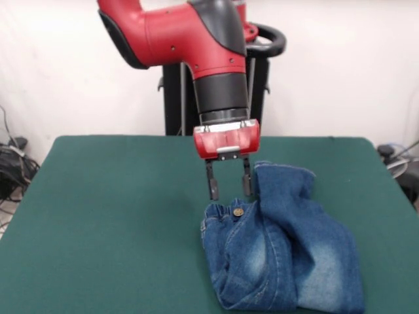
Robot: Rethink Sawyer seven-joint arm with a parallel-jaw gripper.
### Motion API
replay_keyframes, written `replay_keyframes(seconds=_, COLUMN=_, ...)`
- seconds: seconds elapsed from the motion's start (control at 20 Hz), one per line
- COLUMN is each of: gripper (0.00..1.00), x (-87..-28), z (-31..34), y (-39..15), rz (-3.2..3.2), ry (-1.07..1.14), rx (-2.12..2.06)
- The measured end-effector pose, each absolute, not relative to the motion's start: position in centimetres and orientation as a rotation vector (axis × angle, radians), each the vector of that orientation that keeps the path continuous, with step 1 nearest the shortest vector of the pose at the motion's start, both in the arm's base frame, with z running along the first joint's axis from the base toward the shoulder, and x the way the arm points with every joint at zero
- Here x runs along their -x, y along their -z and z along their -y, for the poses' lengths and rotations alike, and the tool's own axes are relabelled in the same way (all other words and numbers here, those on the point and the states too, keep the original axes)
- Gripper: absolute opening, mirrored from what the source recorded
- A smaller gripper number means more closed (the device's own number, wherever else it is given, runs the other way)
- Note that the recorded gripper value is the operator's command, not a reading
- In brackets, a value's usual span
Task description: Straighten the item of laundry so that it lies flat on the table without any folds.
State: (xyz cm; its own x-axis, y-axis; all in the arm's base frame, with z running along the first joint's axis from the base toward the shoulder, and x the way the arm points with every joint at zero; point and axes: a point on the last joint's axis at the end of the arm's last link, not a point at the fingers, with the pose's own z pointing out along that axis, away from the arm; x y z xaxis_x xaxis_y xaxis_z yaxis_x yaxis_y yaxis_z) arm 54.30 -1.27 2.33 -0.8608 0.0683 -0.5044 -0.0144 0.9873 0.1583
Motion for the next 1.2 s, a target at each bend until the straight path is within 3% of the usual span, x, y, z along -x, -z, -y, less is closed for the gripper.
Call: replay_keyframes(seconds=1.2, gripper=1.0, x=-52.6, z=1.6, y=3.2, rz=-2.621, ry=-0.305, rx=-0.017)
